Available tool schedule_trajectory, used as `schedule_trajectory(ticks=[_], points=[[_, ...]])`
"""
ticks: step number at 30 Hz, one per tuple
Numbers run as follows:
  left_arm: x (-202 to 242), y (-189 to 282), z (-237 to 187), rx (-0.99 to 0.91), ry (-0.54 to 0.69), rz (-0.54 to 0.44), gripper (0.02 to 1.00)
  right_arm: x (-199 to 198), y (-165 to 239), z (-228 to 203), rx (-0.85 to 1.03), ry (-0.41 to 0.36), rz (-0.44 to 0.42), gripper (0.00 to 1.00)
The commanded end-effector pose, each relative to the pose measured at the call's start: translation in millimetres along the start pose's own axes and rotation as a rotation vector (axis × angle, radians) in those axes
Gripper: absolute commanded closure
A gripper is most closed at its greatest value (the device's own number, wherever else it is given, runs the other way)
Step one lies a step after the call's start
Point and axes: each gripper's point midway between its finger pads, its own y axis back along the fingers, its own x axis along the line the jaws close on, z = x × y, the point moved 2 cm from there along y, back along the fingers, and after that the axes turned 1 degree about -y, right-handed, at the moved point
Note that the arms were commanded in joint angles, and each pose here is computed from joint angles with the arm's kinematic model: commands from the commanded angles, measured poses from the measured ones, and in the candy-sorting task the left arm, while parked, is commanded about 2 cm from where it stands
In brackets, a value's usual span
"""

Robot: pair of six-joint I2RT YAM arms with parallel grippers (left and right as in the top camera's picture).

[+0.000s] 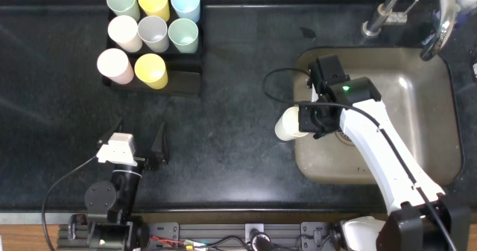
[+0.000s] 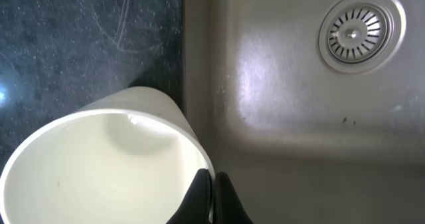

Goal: Store Cups

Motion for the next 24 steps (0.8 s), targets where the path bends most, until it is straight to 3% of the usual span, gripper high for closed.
schedule_trajectory(ticks=[1,5,8,18,24], points=[[1,0,0,-0.003,-0.014,0.004,0.018,6,4,10,-0.038,0.003,0.031,0.956],[1,0,0,-0.003,-0.014,0.004,0.018,30,10,12,-0.049,0.019,0.152,0.958],[1,0,0,-0.003,-0.014,0.004,0.018,41,22,14,-0.074,0.027,0.193,0.958],[1,0,0,-0.003,-0.014,0.004,0.018,52,42,22,-0.126,0.049,0.21,0.958],[1,0,0,-0.003,-0.014,0.004,0.02,67,96,37,-0.23,0.025,0.143,0.958]])
